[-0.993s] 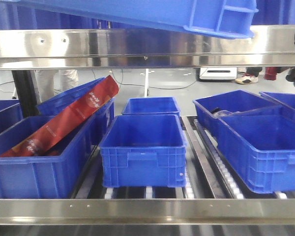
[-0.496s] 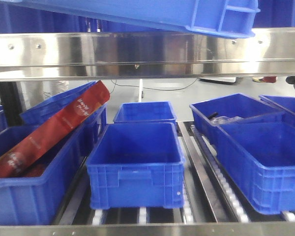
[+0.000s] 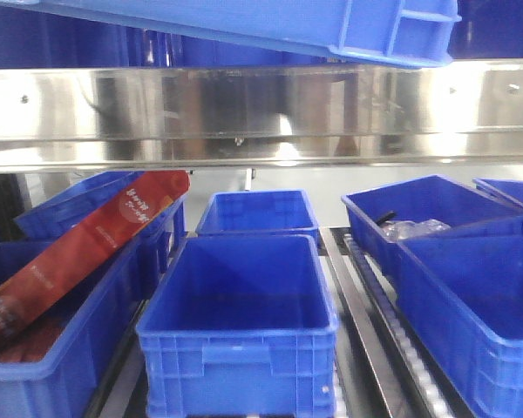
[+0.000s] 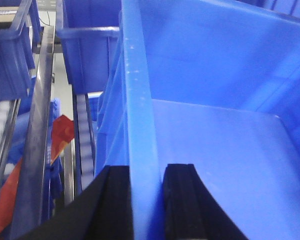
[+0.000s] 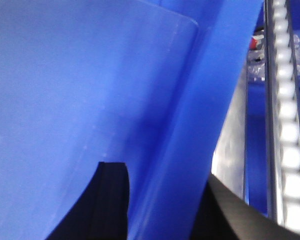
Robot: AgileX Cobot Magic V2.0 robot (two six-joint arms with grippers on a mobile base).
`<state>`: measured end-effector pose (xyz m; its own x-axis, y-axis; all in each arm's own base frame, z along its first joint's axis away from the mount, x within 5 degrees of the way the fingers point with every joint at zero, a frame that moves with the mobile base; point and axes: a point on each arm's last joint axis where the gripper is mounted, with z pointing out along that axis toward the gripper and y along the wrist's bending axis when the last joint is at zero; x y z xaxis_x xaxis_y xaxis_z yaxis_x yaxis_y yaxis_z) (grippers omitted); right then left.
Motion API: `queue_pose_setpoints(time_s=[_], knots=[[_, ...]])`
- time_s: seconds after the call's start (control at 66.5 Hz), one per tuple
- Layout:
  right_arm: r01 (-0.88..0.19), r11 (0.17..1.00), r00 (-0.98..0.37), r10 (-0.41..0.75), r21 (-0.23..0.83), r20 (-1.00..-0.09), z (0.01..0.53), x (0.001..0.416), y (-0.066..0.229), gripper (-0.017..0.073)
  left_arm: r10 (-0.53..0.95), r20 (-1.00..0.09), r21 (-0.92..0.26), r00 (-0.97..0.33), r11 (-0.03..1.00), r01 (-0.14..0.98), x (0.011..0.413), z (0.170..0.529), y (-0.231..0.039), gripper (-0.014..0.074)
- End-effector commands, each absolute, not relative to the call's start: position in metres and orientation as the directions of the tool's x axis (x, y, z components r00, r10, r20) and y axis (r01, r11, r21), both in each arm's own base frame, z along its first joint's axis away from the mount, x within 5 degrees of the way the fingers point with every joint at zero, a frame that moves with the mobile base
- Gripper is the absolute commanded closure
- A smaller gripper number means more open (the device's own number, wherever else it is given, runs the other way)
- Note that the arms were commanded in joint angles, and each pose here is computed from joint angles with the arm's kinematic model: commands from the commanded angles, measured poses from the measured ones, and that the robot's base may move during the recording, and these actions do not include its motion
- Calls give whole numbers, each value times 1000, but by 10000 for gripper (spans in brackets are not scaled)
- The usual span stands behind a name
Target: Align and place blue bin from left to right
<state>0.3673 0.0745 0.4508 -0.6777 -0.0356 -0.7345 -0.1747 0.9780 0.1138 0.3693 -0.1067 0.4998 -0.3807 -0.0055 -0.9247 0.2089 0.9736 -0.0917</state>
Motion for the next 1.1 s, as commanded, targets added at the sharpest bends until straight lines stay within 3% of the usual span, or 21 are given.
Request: queue_pose_setpoints(time_s=[0.0,1.083], knots=[[-167,978,-610,-1,127,-792,464,367,74,629,-59,-964,-126,-260,960,251,358,524,-109,705],[-167,978,-610,-1,127,-792,464,367,74,629,-59,-964,-126,-260,960,251,358,524,-109,705]])
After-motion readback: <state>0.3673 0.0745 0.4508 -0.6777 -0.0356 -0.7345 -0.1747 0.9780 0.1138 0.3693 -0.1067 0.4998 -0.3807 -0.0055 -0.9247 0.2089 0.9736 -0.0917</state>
